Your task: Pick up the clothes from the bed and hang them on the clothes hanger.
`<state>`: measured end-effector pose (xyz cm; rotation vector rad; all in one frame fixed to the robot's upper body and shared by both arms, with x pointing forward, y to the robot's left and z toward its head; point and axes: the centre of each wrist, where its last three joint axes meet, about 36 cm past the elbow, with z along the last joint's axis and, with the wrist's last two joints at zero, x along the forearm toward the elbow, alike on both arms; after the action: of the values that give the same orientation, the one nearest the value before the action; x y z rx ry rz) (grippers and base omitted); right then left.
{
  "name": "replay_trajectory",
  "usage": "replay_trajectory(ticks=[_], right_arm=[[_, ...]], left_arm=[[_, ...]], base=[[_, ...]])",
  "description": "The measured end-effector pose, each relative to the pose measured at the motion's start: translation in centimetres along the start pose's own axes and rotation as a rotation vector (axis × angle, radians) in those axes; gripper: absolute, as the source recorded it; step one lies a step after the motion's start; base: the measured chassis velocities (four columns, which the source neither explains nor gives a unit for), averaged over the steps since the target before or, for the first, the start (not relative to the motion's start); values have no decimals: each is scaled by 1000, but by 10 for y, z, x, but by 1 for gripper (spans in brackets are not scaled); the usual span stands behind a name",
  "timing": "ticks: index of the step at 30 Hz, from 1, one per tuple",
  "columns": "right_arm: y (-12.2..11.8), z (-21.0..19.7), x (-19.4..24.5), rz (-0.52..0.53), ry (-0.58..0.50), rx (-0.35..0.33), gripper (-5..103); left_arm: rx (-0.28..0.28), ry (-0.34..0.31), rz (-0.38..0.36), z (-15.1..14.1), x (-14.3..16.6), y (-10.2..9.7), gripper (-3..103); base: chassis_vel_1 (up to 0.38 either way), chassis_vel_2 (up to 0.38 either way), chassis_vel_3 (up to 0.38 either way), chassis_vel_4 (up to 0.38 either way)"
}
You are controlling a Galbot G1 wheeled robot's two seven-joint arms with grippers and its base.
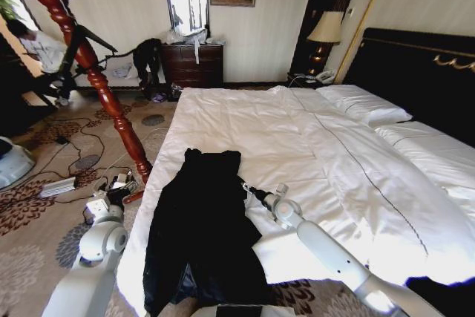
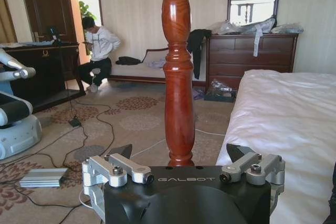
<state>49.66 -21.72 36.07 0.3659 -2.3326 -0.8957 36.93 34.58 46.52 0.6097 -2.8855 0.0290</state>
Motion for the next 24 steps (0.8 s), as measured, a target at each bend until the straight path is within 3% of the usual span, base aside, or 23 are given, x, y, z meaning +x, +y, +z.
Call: replay_trajectory(ticks=[2, 9, 12, 17, 24], right_arm=[[1, 0, 1, -3, 0, 3, 62], [3, 4, 2, -36, -19, 30, 29], [4, 4, 3, -53, -24, 35, 24], [5, 3, 4, -75, -37, 53, 3], [19, -17, 8, -92, -124, 119, 0]], left_arm=[[1, 0, 0, 0, 0, 0, 100], [10, 2, 0, 1, -2, -3, 100], [12, 3, -1, 1, -3, -3, 100], [15, 4, -2, 1, -3, -4, 100], [17, 4, -3, 1, -4, -4, 100]], base=[[0, 0, 0, 0], [0, 0, 0, 0], [0, 0, 0, 0], [0, 0, 0, 0], [0, 0, 0, 0]])
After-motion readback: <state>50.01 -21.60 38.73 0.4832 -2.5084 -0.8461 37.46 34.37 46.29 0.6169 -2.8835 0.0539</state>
